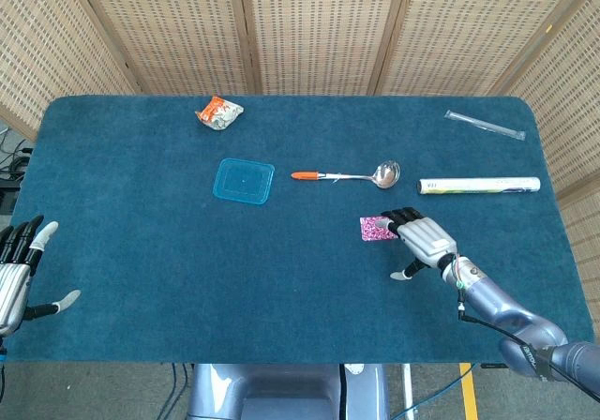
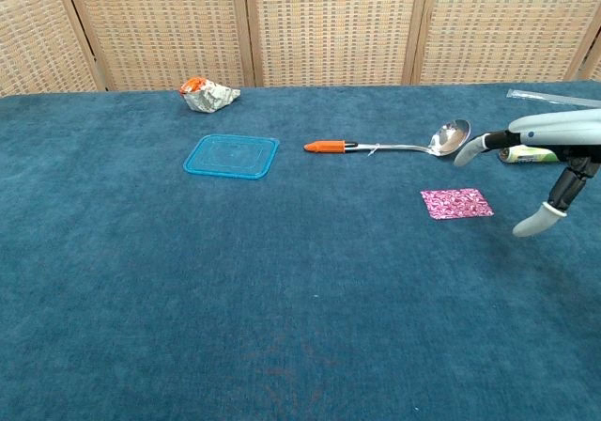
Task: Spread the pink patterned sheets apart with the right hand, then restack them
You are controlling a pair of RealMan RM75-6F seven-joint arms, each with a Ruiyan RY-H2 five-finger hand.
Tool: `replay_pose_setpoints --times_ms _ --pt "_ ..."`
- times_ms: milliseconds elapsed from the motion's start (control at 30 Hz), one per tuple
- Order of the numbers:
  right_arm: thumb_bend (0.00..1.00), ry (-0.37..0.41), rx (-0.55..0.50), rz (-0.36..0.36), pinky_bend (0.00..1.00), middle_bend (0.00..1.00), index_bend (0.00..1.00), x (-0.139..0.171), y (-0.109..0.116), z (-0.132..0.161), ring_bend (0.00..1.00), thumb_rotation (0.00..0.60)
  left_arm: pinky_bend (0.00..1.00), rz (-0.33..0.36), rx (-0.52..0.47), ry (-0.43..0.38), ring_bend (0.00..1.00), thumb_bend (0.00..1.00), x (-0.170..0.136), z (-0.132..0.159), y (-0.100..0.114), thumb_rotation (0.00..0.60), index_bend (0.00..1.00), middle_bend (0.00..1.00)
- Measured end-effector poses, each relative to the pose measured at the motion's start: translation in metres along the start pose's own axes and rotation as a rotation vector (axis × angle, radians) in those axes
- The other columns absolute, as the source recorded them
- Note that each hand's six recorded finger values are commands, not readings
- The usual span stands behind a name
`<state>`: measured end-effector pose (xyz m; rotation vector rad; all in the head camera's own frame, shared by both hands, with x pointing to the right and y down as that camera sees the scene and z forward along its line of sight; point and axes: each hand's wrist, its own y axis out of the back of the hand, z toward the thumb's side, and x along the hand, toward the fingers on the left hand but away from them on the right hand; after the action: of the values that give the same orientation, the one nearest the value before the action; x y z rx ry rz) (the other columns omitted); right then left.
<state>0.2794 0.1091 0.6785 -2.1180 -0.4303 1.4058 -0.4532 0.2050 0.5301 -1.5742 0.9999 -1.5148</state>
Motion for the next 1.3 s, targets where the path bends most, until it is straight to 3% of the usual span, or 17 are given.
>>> replay_pose_setpoints --times_ms 700,1033,1300 --pt "0.00 -0.031 0.044 0.068 0.00 0.00 0.08 -0.005 -0.015 -0.005 0.00 0.502 0.00 -0.011 -0.004 0.004 0.00 0.00 0.000 -0.002 -0.004 0.470 0.07 0.00" --pt "0.00 -0.018 0.092 0.088 0.00 0.00 0.14 -0.016 -0.021 0.003 0.00 0.502 0.00 -0.012 -0.007 0.015 0.00 0.00 -0.002 -0.006 -0.005 0.471 0.07 0.00" --pt "0.00 -0.017 0.101 0.086 0.00 0.08 0.14 -0.022 -0.022 0.007 0.00 0.501 0.00 -0.014 -0.009 0.023 0.00 0.00 -0.003 -0.011 -0.006 0.469 0.07 0.00"
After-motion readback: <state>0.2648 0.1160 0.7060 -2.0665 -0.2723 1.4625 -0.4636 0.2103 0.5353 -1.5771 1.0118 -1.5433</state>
